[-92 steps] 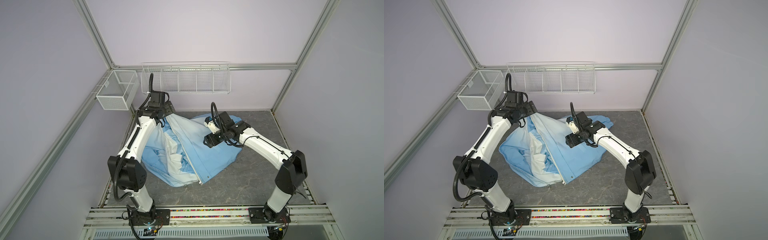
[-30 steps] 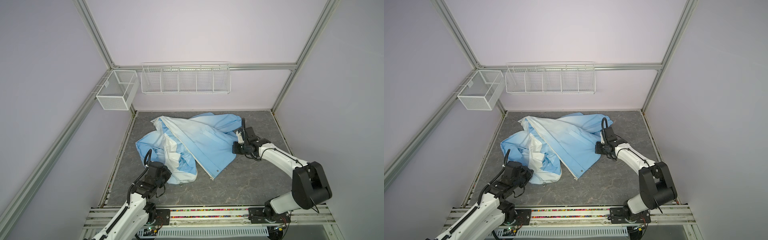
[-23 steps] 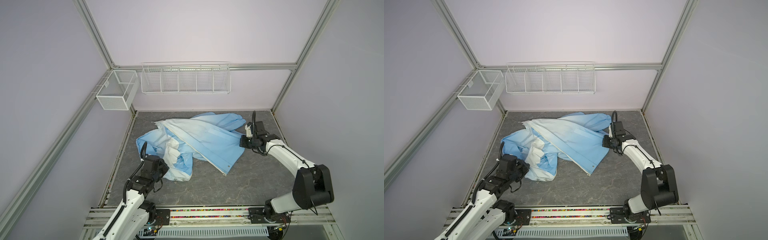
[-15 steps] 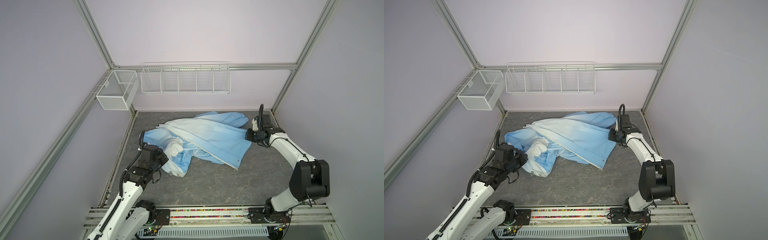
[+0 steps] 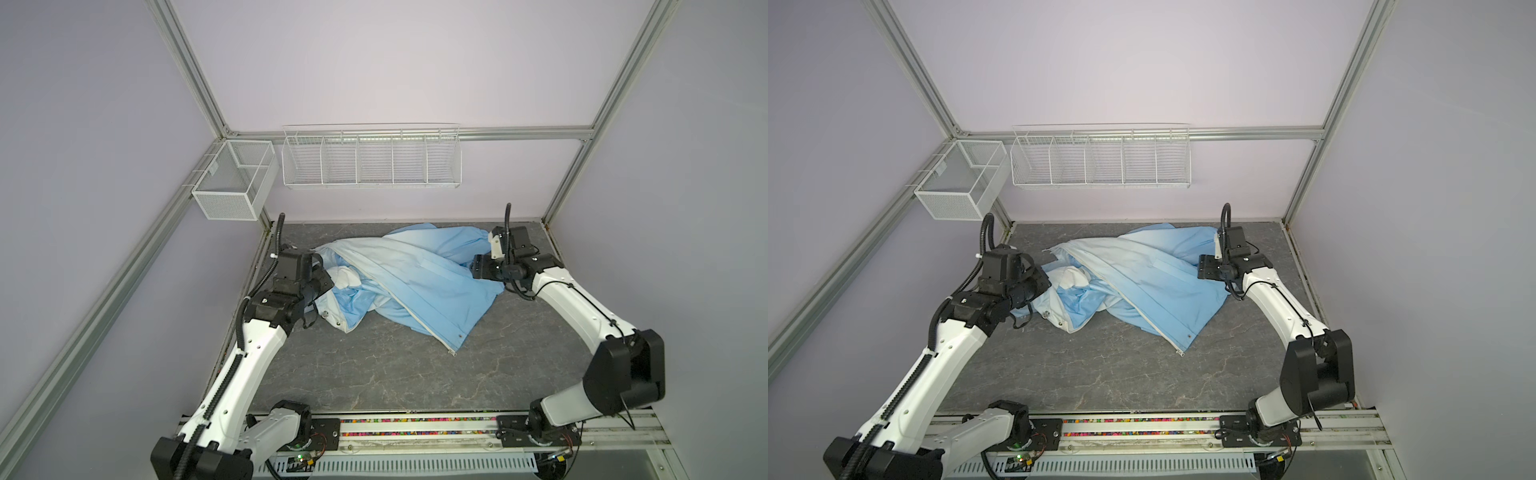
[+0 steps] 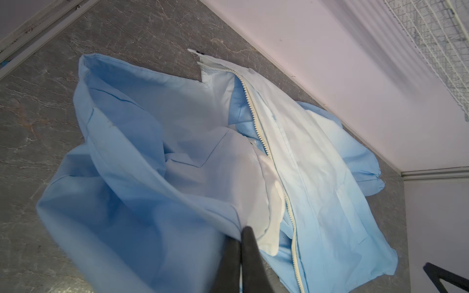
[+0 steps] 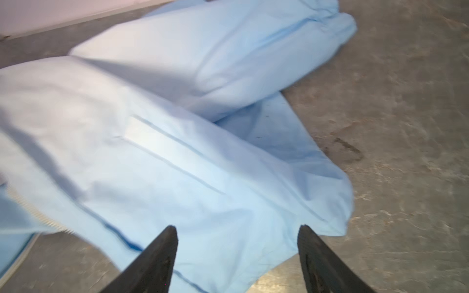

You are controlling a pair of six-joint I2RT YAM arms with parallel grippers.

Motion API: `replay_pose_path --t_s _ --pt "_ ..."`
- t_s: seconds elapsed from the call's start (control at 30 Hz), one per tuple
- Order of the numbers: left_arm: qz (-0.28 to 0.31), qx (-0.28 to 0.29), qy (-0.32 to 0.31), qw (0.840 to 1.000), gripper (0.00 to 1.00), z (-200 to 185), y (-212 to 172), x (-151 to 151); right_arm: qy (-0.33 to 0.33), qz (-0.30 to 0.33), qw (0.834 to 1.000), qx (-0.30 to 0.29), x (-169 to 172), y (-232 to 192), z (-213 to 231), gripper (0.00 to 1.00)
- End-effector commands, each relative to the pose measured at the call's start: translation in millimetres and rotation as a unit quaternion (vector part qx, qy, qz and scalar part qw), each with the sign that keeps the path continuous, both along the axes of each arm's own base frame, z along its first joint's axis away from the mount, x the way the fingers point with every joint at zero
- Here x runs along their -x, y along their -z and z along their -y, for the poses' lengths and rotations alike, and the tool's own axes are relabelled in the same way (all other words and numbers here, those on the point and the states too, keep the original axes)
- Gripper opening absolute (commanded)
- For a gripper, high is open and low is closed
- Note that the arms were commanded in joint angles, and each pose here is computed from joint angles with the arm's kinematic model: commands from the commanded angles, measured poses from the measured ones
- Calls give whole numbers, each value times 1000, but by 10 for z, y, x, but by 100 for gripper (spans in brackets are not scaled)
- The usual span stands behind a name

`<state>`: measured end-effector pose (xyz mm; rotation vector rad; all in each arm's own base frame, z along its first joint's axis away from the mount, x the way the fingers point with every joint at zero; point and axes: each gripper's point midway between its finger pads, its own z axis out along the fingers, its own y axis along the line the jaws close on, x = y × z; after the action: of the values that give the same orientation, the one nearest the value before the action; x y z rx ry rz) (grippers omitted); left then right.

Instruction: Zip up the jacket

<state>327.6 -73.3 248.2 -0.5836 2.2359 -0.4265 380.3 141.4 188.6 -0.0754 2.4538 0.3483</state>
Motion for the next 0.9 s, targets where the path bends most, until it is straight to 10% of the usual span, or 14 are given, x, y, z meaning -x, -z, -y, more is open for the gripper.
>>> replay_pose_path --t_s 0.0,0.53,0.87 --pt "35 0 8 999 0 13 -294 -204 -83 14 996 13 298 24 -439 81" --pt "-14 35 -39 999 2 -279 225 -988 -199 -112 970 86 706 1401 -1407 85" --pt "-88 26 -48 995 60 -348 653 -711 -175 -143 967 113 673 1745 -1330 80"
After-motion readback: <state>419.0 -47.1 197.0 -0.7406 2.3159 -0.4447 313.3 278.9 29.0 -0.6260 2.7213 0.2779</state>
